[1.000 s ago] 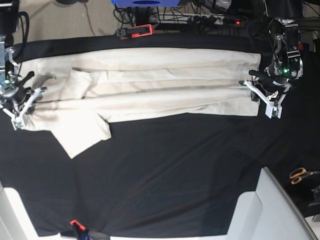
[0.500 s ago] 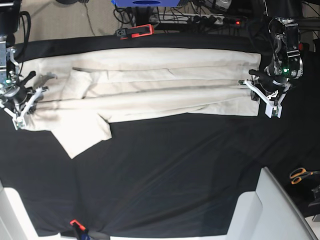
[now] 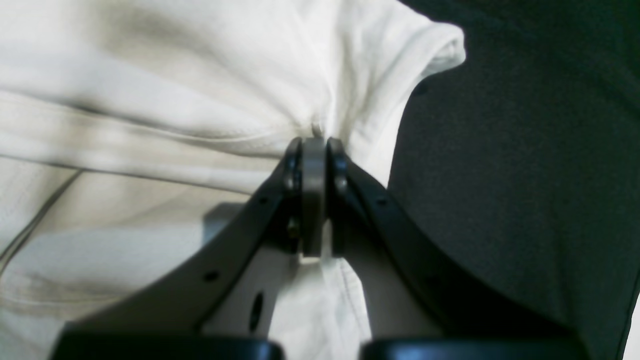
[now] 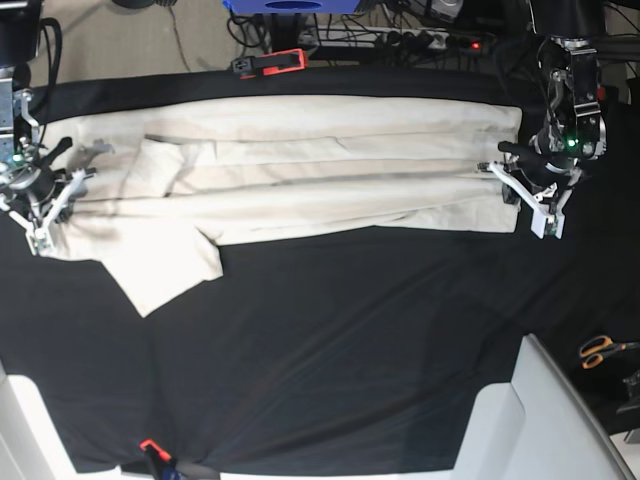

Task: Fold the T-shirt properly
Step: 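Hold the folded edge still with both grippers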

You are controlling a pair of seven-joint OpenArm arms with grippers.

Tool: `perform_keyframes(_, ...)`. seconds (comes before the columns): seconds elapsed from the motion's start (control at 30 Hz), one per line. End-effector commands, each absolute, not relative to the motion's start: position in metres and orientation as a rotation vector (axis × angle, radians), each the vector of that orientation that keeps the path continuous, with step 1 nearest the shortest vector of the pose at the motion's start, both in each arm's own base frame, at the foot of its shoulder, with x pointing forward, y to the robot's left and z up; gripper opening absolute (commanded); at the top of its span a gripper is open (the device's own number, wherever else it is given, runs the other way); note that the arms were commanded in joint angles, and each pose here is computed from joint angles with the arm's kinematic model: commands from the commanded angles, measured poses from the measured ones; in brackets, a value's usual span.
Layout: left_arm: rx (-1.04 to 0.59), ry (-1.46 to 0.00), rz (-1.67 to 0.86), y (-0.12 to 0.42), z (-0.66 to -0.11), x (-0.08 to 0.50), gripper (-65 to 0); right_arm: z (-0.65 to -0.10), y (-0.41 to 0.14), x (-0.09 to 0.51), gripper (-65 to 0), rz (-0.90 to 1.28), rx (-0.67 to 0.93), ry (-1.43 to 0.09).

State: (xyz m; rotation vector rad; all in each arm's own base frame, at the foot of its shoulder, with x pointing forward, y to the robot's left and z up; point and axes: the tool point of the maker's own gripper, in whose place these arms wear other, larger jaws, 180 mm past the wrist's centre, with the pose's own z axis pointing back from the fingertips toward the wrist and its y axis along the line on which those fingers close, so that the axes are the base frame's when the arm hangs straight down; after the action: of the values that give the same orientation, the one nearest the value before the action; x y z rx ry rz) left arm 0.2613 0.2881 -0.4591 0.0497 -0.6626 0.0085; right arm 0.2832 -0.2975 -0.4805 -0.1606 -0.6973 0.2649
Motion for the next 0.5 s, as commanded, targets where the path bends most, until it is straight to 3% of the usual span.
perform_keyframes(0.0,0.076,-0.727,0.008,0.298,-0.44,0.278,-65.0,-0.464,-0.309,0.297,-65.0,0.265,-0.194,-0.744)
perform_keyframes(0.47,0.095,-0.913,-0.018,0.291,-0.378,0.333,-65.0,-0.446,-0.307,0.322,-65.0,0.262,-0.201,-0.802)
